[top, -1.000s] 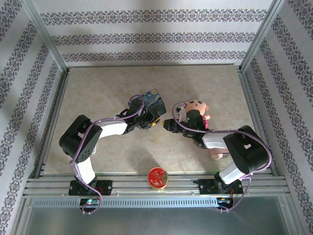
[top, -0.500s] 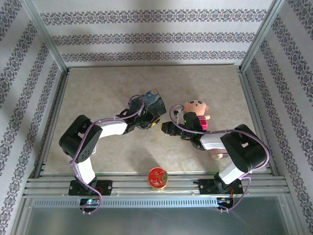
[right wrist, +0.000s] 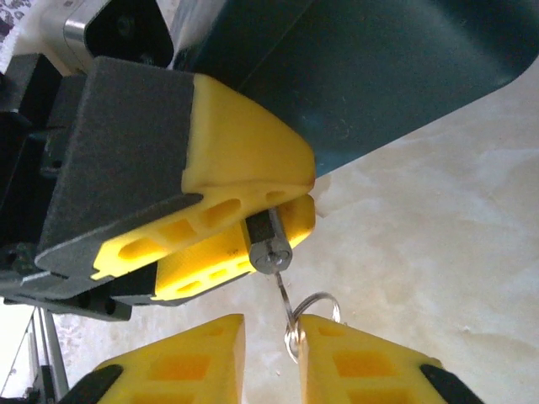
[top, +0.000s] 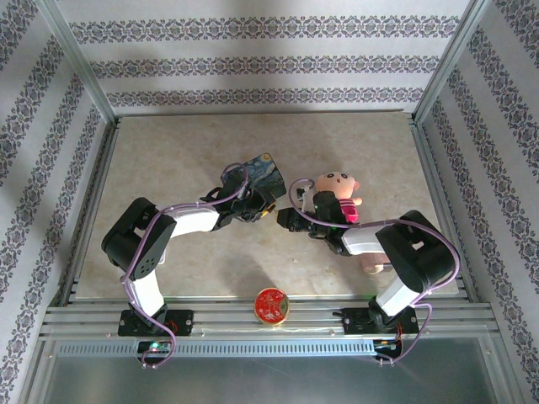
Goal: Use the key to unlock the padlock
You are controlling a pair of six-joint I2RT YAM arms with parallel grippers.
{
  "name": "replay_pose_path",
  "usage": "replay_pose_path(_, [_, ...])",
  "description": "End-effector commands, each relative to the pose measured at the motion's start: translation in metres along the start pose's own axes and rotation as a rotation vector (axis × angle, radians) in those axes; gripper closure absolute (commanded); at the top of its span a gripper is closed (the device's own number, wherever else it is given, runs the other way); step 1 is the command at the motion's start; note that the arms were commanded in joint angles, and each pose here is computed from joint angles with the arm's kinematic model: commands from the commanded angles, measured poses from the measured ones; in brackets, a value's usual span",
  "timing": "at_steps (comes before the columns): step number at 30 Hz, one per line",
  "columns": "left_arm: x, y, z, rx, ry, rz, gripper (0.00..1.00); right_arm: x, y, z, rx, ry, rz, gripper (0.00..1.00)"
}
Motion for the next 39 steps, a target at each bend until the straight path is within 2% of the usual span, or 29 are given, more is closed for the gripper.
replay_pose_path(1, [0.011,0.034,-0.042,-0.166,0.235,0.088,1.0,0.007,0.009,0.006,-0.024,-0.016,0.027,0.82])
replay_pose_path(6, [0.011,0.033,-0.043,-0.161,0.243,0.083,1.0,0.011,0.017,0.012,-0.037,-0.026,0.073,1.0])
replay_pose_path(21, [0.011,0.038,-0.05,-0.162,0.259,0.083,0.98,0.011,0.032,0.024,-0.062,-0.06,0.127,1.0])
replay_pose_path(23, [0.012,0.032,-0.048,-0.156,0.254,0.034,0.85,0.011,0.032,0.024,-0.056,-0.057,0.129,1.0])
replay_pose_path(24, [0.013,0.029,-0.047,-0.157,0.25,0.006,0.68,0.012,0.032,0.023,-0.051,-0.054,0.128,1.0])
replay_pose_path(28, [0.014,0.023,-0.043,-0.127,0.235,-0.043,0.42,0.01,0.028,0.021,-0.027,-0.056,0.113,1.0])
replay_pose_path(31, [0.012,0.02,-0.04,-0.098,0.219,-0.047,0.19,0.011,0.021,0.018,-0.007,-0.051,0.09,1.0])
replay_pose_path(34, [0.009,0.019,-0.037,-0.078,0.189,-0.047,0.16,0.012,0.015,0.016,0.016,-0.049,0.073,1.0])
replay_pose_path(39, [0.003,0.028,-0.034,-0.068,0.127,-0.015,0.19,0.014,0.01,0.015,0.036,-0.054,0.058,1.0])
Point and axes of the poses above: each hand's point on the last joint's axis, 136 mm out from that joint toward the fingers, its own x axis out along the fingers, its own y axis along the line the jaws close on, z = x × y, the point moved 5 cm from there along -x, back along the fingers, and after that the axes turned 13 degrees about x, right-handed, at the moved point
